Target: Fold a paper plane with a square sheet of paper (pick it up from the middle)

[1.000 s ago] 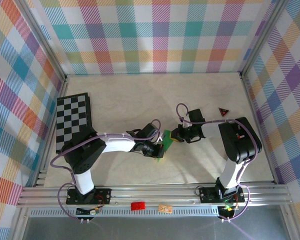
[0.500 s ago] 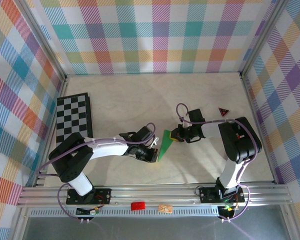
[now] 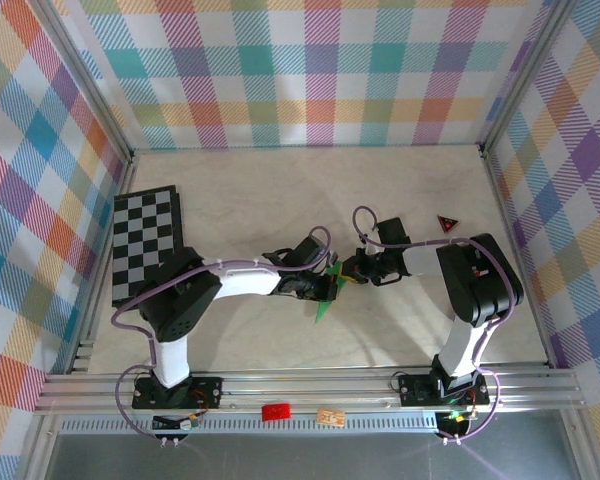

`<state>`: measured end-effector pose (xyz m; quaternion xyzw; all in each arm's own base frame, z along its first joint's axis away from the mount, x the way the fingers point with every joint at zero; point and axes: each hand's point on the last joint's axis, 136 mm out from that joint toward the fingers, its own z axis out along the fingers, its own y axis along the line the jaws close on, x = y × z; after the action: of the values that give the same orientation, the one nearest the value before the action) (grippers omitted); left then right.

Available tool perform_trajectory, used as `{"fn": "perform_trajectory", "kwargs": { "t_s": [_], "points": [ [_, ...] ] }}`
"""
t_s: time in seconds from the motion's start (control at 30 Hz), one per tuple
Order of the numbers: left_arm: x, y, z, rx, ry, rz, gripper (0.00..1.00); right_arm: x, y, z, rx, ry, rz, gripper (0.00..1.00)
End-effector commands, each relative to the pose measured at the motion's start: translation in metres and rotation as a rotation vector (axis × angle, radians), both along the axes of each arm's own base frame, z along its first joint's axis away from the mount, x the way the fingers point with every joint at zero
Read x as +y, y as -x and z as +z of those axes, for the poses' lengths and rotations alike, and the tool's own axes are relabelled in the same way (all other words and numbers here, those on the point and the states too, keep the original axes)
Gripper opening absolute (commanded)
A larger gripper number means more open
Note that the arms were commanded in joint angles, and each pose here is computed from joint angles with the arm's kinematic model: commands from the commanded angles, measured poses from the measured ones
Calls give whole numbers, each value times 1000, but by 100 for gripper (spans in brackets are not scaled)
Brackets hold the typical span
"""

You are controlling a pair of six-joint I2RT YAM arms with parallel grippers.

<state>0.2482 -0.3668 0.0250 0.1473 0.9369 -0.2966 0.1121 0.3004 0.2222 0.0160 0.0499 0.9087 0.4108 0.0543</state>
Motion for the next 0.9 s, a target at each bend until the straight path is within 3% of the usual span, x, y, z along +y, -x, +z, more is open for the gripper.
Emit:
{"fn": "perform_trajectory", "kwargs": {
  "t_s": [0.0, 0.23, 0.57, 0.87],
  "points": [
    [10, 1, -14, 18, -37, 24, 1, -5, 3, -8, 27, 22, -13, 8],
    [33, 19, -40, 68, -99, 40, 0, -10, -13, 31, -88, 34, -54, 12],
    [34, 23, -42, 85, -91, 55, 0, -25, -24, -1, -6, 32, -114, 5],
    [22, 20, -24, 79, -30, 60, 0, -47, -50, 28, -74, 8, -165, 8]
  ]
}}
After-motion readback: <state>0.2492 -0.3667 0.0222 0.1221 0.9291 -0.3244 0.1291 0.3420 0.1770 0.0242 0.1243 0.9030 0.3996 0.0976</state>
